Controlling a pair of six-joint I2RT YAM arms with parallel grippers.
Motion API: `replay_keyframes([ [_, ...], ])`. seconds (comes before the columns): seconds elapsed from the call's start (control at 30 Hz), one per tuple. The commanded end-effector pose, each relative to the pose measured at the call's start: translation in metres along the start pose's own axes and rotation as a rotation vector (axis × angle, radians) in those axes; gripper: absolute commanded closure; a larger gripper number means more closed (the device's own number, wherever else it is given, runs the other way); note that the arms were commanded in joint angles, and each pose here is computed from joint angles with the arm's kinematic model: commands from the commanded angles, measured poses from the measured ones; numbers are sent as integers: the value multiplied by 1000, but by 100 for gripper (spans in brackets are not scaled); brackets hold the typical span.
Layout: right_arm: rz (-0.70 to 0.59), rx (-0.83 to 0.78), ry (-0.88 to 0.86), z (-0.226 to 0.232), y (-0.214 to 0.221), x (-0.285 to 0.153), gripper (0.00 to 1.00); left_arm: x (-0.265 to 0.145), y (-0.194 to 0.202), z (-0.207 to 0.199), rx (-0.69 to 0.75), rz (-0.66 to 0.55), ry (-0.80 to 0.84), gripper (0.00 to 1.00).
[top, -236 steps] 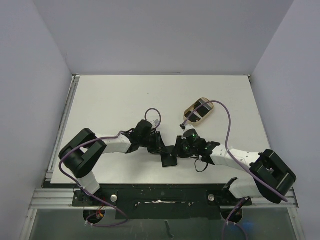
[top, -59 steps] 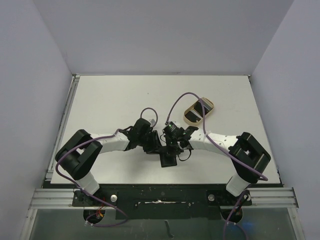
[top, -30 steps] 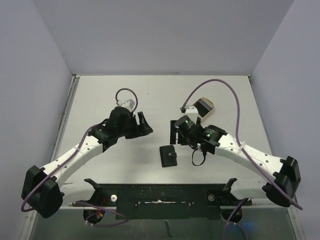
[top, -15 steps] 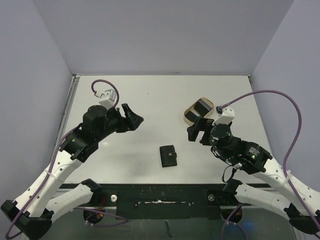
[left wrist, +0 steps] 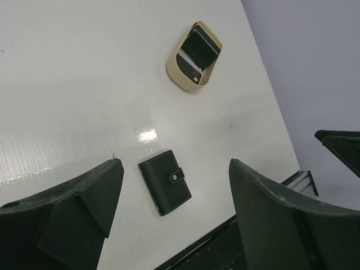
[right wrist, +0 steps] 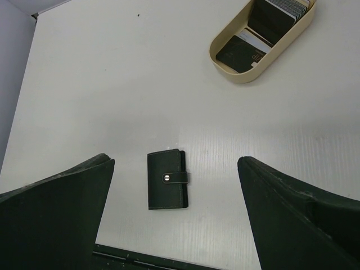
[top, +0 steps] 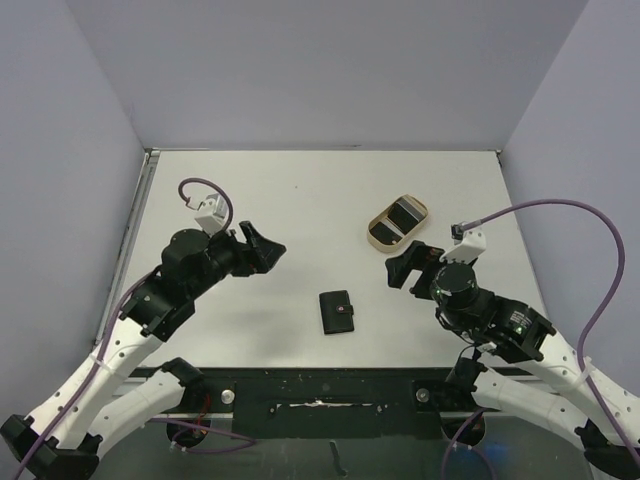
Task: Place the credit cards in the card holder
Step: Reset both arms
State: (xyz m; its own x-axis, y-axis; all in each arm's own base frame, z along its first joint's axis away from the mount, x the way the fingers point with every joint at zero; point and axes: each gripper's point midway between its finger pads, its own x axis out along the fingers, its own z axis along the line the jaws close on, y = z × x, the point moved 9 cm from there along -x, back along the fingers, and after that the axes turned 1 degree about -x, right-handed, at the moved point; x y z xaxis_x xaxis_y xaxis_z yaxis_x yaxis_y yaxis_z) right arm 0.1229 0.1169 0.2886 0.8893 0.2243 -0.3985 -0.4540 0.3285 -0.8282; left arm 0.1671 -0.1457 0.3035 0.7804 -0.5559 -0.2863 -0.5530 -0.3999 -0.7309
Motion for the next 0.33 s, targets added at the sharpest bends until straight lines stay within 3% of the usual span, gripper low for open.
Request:
replay_keyframes([
  [0.0,-67,76,1,3,-6,3,3,-2,-6,-7,-9,-78,89,26],
  [0.3,-55,87,-3,3,-3,5,2,4,4,-1,-21,-48,97,25],
])
